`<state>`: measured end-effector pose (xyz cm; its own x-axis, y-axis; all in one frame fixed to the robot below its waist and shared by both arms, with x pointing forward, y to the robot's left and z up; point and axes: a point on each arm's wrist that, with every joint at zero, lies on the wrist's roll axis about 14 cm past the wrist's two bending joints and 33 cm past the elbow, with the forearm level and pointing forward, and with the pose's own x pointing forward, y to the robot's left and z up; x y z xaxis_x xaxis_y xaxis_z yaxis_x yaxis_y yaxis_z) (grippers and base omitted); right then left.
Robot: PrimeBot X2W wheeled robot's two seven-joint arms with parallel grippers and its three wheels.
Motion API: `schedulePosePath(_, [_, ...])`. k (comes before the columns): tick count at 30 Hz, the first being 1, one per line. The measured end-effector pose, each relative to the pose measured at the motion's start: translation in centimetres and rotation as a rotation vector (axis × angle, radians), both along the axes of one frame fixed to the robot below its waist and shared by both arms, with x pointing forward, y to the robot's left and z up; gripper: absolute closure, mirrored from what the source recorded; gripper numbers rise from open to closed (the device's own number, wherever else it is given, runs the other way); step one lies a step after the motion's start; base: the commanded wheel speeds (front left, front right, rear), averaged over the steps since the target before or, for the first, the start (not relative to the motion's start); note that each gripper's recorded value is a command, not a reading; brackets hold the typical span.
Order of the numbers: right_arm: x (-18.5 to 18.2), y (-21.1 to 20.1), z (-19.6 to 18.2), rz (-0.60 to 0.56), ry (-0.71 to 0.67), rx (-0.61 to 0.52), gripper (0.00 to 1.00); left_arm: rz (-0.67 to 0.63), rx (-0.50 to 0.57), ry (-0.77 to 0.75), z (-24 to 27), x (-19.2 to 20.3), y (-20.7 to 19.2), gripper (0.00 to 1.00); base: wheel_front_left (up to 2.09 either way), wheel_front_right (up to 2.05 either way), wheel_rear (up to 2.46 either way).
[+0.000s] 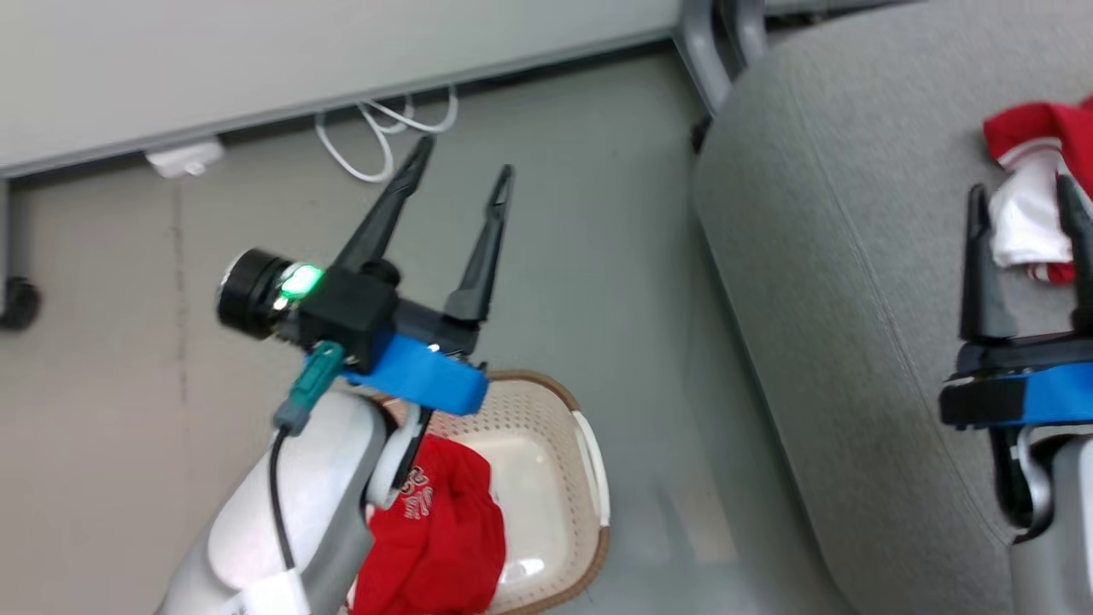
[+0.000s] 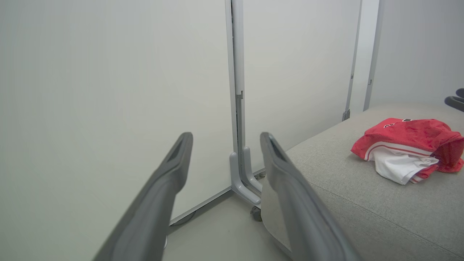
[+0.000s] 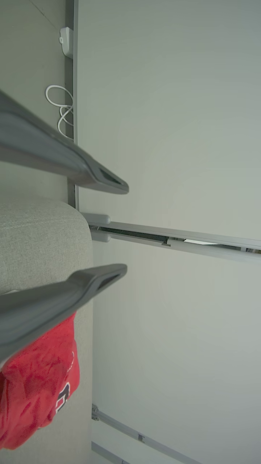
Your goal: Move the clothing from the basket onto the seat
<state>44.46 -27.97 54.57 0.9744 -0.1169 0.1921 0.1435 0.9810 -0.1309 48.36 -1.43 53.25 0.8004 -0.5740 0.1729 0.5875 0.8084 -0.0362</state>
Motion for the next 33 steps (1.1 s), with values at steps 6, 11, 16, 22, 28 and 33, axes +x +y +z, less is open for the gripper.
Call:
schedulePosePath(6, [0.3,4.7,1.4,0.122,-0.045,0.041,0.0,0.195,0.0,-0.009,1.0,-1.6,6.7,0.0,0.0,0.0,0.0])
schedulePosePath(11, [-0.1,7.8,2.1,0.199,-0.065,0.076,0.0,0.328,-0.011,-0.008,1.4,-3.6,11.2,0.0,0.0,0.0,0.0])
schedulePosePath(16, [-0.9,10.5,2.1,0.262,-0.065,0.12,0.0,0.406,-0.03,-0.01,1.7,-5.7,14.0,0.0,0.0,0.0,0.0])
schedulePosePath(22, [-2.4,12.4,1.4,0.303,-0.043,0.17,0.0,0.473,-0.05,0.0,1.4,-8.1,16.1,0.0,0.0,0.0,0.0])
schedulePosePath(28, [-4.3,12.6,-0.5,0.299,0.01,0.221,0.0,0.494,-0.051,0.033,0.2,-10.3,16.8,0.0,0.0,0.0,0.0])
schedulePosePath(33, [-5.6,12.6,-2.1,0.293,0.056,0.243,0.0,0.504,-0.049,0.056,-0.7,-11.3,17.2,0.0,0.0,0.0,0.0])
